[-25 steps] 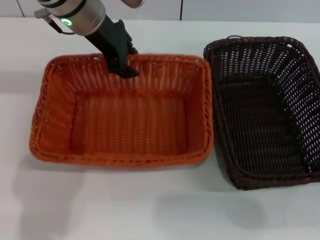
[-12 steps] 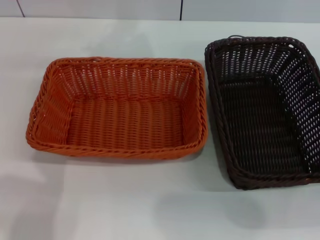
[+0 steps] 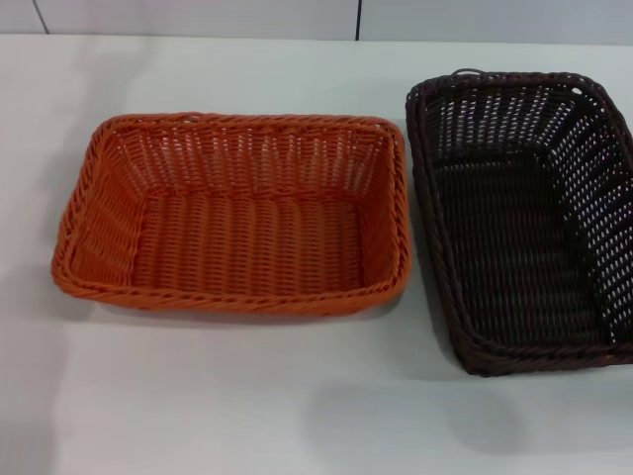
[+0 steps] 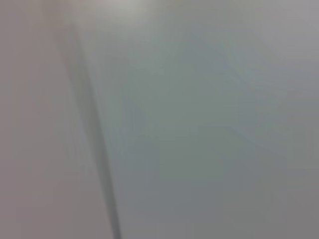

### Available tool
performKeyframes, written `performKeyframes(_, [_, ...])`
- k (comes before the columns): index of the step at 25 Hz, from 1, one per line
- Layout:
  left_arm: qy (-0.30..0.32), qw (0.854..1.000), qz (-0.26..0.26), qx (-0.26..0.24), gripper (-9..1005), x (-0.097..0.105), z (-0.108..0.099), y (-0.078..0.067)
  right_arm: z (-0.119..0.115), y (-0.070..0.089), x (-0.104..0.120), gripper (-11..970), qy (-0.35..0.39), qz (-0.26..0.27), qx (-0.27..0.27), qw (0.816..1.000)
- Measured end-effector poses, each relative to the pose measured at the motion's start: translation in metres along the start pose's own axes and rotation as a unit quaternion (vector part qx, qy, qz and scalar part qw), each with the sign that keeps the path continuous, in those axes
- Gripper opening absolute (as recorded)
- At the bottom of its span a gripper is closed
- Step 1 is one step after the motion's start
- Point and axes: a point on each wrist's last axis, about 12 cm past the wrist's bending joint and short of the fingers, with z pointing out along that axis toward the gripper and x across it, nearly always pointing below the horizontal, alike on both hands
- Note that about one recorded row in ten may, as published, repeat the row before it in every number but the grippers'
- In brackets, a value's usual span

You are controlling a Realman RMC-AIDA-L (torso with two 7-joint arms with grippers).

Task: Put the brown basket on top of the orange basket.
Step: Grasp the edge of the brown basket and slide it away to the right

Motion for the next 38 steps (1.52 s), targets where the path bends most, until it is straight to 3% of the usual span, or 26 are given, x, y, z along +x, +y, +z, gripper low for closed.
performKeyframes(3, [0.025,0.993,-0.117,-0.013,772,0.026,-0.034,0.019,-0.012,0.009,-0.016,840,-0.071,0.029,-0.044,0.996])
performKeyframes(6, [0.059,0.985,-0.16,-0.028,774,0.045,-0.06,0.025,-0.023,0.012,-0.034,841,-0.143,0.088,-0.094,0.981])
performKeyframes(11, [0.108,0.986,-0.121,-0.034,776,0.062,-0.088,0.032,-0.018,0.008,-0.051,841,-0.18,0.173,-0.22,0.943])
performKeyframes(17, [0.137,0.986,-0.086,-0.035,773,0.07,-0.099,0.034,0.001,0.014,-0.067,841,-0.157,0.187,-0.371,0.896])
performKeyframes(23, [0.168,0.983,-0.07,-0.032,771,0.077,-0.1,0.032,0.058,0.019,-0.087,840,-0.034,0.142,-0.454,0.879])
performKeyframes(28, [0.197,0.978,-0.062,-0.026,769,0.083,-0.099,0.029,0.109,0.046,-0.126,835,0.087,0.079,-0.487,0.865])
performKeyframes(33, [0.212,0.975,-0.058,-0.029,767,0.087,-0.1,0.03,0.135,0.07,-0.18,831,0.207,0.032,-0.505,0.837])
performKeyframes(38, [0.22,0.973,-0.056,-0.038,767,0.089,-0.102,0.033,0.142,0.084,-0.222,826,0.35,-0.008,-0.496,0.795])
